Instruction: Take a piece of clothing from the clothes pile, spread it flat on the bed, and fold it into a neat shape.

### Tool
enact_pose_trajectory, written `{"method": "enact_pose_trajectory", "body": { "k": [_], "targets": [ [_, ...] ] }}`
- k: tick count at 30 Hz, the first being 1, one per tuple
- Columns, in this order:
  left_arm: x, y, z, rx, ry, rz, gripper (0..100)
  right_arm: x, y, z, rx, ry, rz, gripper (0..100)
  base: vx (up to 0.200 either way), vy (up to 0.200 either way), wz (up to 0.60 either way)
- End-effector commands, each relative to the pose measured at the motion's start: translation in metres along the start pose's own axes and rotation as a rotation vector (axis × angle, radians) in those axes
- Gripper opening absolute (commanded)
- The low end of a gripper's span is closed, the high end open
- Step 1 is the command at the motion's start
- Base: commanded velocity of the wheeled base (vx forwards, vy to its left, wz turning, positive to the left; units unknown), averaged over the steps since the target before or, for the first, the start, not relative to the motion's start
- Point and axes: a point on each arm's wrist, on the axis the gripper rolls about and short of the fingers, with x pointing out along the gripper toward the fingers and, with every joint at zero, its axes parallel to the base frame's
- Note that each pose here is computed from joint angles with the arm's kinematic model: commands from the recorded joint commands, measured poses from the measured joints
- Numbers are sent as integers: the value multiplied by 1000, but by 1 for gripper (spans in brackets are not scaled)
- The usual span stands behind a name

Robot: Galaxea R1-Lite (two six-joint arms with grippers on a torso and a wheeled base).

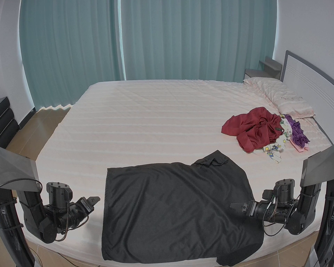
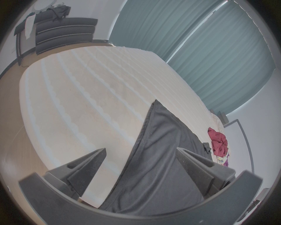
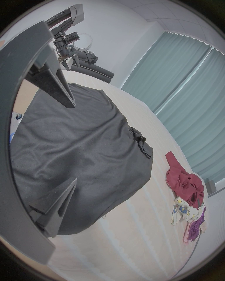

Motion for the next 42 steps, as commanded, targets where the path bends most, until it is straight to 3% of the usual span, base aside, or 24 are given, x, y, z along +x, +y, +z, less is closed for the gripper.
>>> {"method": "enact_pose_trajectory", "body": {
  "k": [1,9,13,16,23,36,42],
  "targets": [
    [0,2,0,-7,-1,5,100,0,1,0,-3,0,5,100,200,0,0],
    [0,-1,-1,-25,2,-4,100,6,5,6,4,-35,31,100,200,0,0],
    [0,-2,-3,-29,9,-7,100,24,26,21,123,-93,101,100,0,0,0],
    [0,-2,-4,-27,14,-8,100,44,39,34,212,-124,109,100,0,0,0],
    [-1,-2,-6,-62,19,-5,100,94,56,73,384,-130,15,100,0,0,0],
    [4,3,-11,-65,43,23,100,158,29,100,441,-114,-172,100,0,0,0],
    [5,3,-11,-71,45,23,100,167,22,102,444,-118,-191,100,0,0,0]
  ]
}}
